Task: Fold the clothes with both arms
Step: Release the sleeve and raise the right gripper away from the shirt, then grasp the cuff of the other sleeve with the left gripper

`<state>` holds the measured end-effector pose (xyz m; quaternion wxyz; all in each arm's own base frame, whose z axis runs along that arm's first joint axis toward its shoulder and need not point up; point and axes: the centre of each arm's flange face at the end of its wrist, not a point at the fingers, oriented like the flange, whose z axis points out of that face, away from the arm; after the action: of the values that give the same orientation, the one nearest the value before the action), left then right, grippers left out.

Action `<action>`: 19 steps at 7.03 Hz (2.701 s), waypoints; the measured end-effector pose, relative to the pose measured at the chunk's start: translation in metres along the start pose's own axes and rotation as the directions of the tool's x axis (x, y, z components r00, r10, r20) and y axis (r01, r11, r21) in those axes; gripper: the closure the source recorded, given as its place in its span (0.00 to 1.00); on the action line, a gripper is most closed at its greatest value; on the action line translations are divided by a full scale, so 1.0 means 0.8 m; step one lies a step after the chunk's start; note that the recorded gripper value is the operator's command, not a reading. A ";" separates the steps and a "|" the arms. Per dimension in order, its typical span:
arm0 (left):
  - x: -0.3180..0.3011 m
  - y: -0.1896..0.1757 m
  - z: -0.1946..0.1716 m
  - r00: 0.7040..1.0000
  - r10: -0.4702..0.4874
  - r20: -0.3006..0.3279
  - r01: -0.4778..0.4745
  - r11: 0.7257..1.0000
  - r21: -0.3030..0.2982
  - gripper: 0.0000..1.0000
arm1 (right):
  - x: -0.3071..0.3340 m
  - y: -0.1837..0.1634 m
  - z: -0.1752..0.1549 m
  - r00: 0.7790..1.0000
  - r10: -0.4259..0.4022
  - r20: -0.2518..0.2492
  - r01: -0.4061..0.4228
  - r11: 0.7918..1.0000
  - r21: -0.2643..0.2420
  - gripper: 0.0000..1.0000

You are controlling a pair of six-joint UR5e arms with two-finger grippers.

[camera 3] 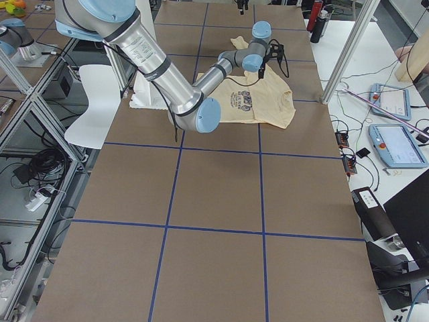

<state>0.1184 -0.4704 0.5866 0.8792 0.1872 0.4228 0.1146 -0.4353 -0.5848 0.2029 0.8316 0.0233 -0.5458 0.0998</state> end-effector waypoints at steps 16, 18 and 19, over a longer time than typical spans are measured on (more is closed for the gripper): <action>-0.019 0.016 0.136 0.995 -0.024 -0.100 0.011 0.992 -0.127 1.00 | 0.314 -0.029 -0.126 0.997 0.041 -0.070 -0.045 0.997 -0.055 0.00; -0.012 0.018 0.132 0.989 -0.033 -0.147 0.011 0.989 -0.149 1.00 | 0.315 -0.030 -0.128 0.997 0.042 -0.069 -0.046 0.998 -0.053 0.00; -0.007 0.011 0.114 0.976 -0.047 -0.211 0.014 0.987 -0.158 1.00 | 0.320 -0.034 -0.134 0.997 0.043 -0.069 -0.046 0.998 -0.046 0.00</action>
<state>0.1865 -0.4858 0.6467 0.8422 0.0983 0.5075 0.1532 -0.2348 -0.5599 0.3952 0.8475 -0.0119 -0.5199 0.1062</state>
